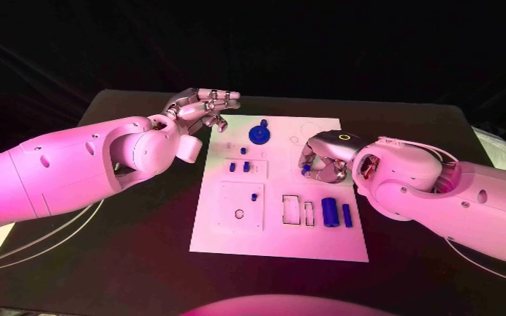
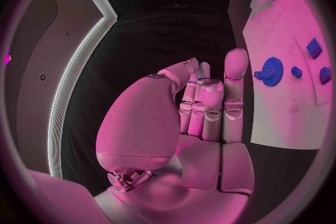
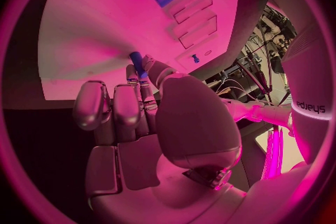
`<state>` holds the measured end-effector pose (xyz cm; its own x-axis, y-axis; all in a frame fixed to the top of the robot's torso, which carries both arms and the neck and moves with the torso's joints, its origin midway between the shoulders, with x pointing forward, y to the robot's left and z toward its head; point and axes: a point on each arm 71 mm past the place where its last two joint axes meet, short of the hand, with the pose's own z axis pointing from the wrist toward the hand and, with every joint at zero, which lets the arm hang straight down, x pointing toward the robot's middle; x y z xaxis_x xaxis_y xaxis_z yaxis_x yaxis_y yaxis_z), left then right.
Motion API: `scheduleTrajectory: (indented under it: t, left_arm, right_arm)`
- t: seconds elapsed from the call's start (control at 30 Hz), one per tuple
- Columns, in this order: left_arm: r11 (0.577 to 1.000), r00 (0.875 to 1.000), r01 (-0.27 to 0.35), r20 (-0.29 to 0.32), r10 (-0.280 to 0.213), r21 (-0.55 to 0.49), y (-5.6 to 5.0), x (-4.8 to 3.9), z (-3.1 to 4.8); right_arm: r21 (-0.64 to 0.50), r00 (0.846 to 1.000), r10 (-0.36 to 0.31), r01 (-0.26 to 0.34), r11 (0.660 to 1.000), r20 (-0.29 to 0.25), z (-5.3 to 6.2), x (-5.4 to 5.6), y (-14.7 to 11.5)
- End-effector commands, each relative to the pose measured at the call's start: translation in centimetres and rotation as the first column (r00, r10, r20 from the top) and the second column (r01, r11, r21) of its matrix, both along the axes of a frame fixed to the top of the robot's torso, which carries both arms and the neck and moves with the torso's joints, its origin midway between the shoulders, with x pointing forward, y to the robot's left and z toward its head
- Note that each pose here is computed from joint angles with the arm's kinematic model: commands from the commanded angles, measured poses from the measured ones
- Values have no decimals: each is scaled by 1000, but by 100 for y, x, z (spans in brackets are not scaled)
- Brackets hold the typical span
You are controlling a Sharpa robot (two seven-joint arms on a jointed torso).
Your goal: Assemble the parts on the task board
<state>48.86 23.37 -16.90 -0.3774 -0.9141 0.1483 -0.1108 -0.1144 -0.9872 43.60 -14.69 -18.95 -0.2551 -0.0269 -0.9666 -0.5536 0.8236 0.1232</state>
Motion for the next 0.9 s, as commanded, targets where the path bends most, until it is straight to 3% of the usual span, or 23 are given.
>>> scheduleTrajectory:
  t: [0.03, 0.4, 0.63, 0.9]
  left_arm:
    - [1000, 1000, 23, 3, -23, -7, -24, -8, 7]
    - [1000, 1000, 23, 1, -23, -7, -20, -8, -2]
    - [1000, 1000, 24, -1, -24, -7, -21, -10, -8]
    - [999, 999, 32, -3, -32, -9, -54, -8, -12]
  right_arm:
    - [5, 1000, 11, -11, 1000, 16, -9, -12, 17]
    - [80, 996, 7, -13, 997, 84, 84, -54, 12]
    - [128, 997, 11, -21, 992, 77, 205, -140, 8]
    - [206, 994, 101, -109, 972, 49, 290, -330, 335]
